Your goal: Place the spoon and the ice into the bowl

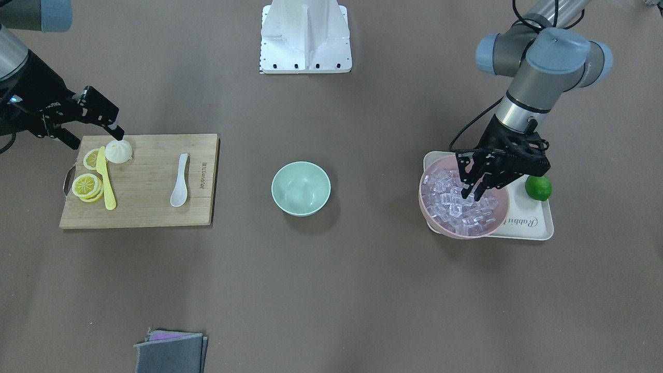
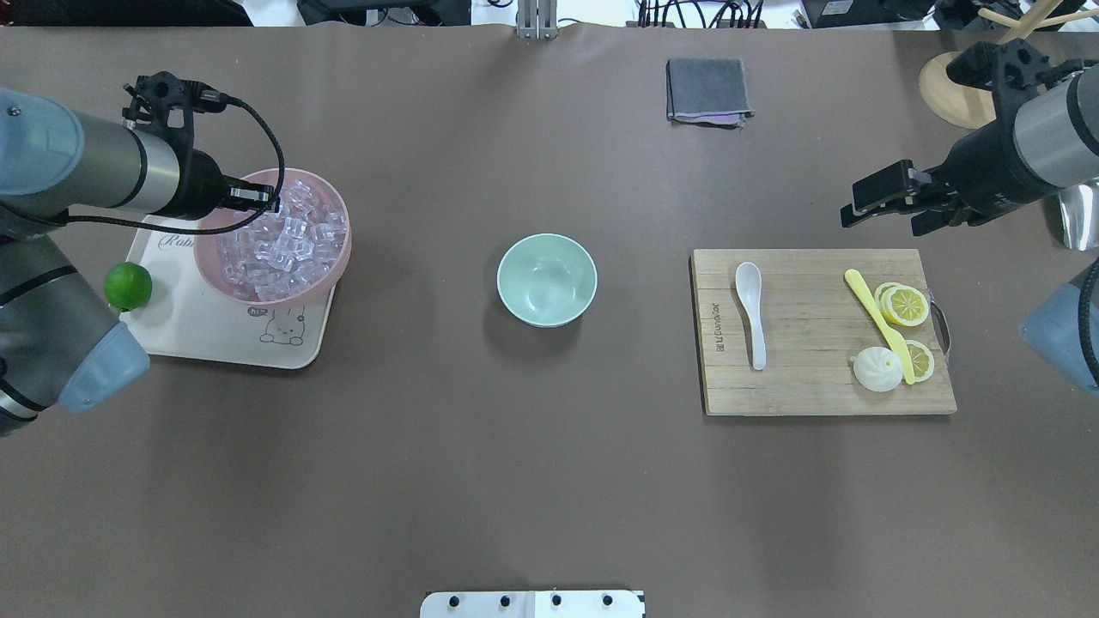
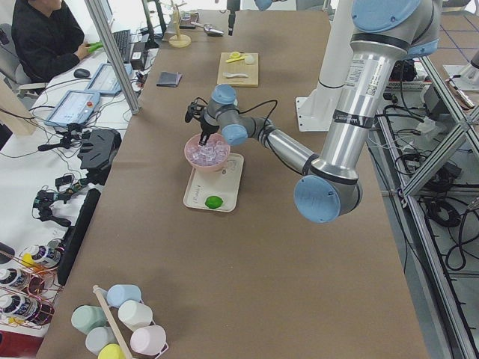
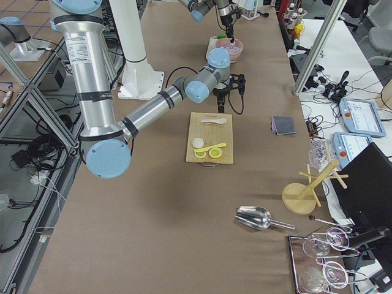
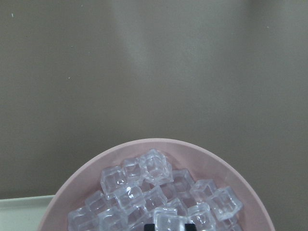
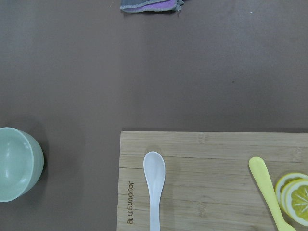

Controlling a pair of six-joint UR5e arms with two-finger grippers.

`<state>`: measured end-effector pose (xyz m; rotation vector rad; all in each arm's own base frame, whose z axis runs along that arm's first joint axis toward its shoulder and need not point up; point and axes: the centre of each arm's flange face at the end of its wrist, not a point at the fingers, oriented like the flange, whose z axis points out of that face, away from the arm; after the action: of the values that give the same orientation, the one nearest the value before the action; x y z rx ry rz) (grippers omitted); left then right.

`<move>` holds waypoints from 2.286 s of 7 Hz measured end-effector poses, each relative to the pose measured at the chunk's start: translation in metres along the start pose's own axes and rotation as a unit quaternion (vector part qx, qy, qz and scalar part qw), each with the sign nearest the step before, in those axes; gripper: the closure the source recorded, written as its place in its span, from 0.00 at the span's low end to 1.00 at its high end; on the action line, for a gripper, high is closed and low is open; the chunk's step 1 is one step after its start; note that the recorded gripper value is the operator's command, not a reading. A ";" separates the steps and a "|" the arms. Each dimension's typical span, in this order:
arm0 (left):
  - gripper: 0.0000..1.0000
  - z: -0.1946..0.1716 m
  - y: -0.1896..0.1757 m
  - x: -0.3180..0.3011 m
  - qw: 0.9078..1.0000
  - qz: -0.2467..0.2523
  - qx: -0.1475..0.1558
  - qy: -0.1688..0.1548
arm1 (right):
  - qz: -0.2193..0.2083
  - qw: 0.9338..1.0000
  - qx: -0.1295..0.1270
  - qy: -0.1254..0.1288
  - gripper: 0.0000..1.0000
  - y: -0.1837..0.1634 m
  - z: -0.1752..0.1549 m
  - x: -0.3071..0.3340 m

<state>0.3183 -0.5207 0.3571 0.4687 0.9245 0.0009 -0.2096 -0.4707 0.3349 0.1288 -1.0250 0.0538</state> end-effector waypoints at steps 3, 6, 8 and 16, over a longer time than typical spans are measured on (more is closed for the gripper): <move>1.00 -0.018 -0.024 0.030 0.999 -0.019 0.018 0.024 | 0.008 0.999 -0.002 0.031 0.03 0.028 0.048 -0.026; 1.00 -0.028 -0.052 0.076 0.998 -0.039 0.025 0.037 | -0.024 0.997 -0.008 0.075 0.11 0.062 0.114 -0.050; 1.00 -0.022 -0.058 0.099 0.998 -0.048 0.022 0.044 | -0.036 0.995 -0.017 0.092 0.16 0.066 0.147 -0.054; 1.00 0.006 -0.034 0.161 0.997 -0.053 0.022 0.052 | -0.059 0.990 -0.024 0.123 0.31 0.045 0.203 -0.064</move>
<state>0.4140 -0.5220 0.2235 0.4632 1.0514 -0.0916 -0.4196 -0.4515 0.3881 0.1344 -0.7710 -0.0619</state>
